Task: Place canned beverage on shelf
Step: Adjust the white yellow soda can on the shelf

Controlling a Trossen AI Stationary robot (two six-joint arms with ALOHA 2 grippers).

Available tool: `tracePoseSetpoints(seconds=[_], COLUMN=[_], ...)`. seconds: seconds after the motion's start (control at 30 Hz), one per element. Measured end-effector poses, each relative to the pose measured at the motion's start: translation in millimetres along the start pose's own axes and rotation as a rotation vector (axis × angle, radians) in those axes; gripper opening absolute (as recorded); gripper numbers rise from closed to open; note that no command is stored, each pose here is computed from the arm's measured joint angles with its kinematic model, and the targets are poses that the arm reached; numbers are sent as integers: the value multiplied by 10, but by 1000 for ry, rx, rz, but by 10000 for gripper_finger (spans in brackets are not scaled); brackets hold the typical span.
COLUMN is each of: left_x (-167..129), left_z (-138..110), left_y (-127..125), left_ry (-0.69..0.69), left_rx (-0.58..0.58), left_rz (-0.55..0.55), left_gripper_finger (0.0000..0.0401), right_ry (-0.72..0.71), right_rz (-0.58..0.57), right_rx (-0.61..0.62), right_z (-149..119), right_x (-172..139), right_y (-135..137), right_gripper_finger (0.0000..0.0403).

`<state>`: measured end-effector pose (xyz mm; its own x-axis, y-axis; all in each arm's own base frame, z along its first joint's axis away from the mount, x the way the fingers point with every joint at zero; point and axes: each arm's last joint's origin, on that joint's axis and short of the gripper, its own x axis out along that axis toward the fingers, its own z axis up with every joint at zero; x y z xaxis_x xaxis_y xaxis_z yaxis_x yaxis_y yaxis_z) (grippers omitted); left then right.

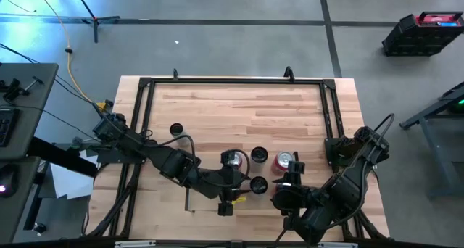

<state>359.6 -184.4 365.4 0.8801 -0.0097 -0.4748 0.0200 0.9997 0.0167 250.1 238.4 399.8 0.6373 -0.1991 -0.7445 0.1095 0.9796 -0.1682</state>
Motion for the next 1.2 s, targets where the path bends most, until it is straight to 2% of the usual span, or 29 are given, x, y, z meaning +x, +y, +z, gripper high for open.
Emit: tracePoseSetpoints(seconds=[1.0,1.2], left_x=[13,12], left_z=[0,-7], left_y=[-5,-9], left_ry=[12,21], left_rx=[22,25], left_rz=[-65,-78], left_gripper_finger=[151,151], right_ry=[-3,-6], right_rz=[-3,67], right_rx=[-27,-53], right_z=[11,110], right_x=[7,65], right_y=[-11,-33], right_gripper_finger=[228,228])
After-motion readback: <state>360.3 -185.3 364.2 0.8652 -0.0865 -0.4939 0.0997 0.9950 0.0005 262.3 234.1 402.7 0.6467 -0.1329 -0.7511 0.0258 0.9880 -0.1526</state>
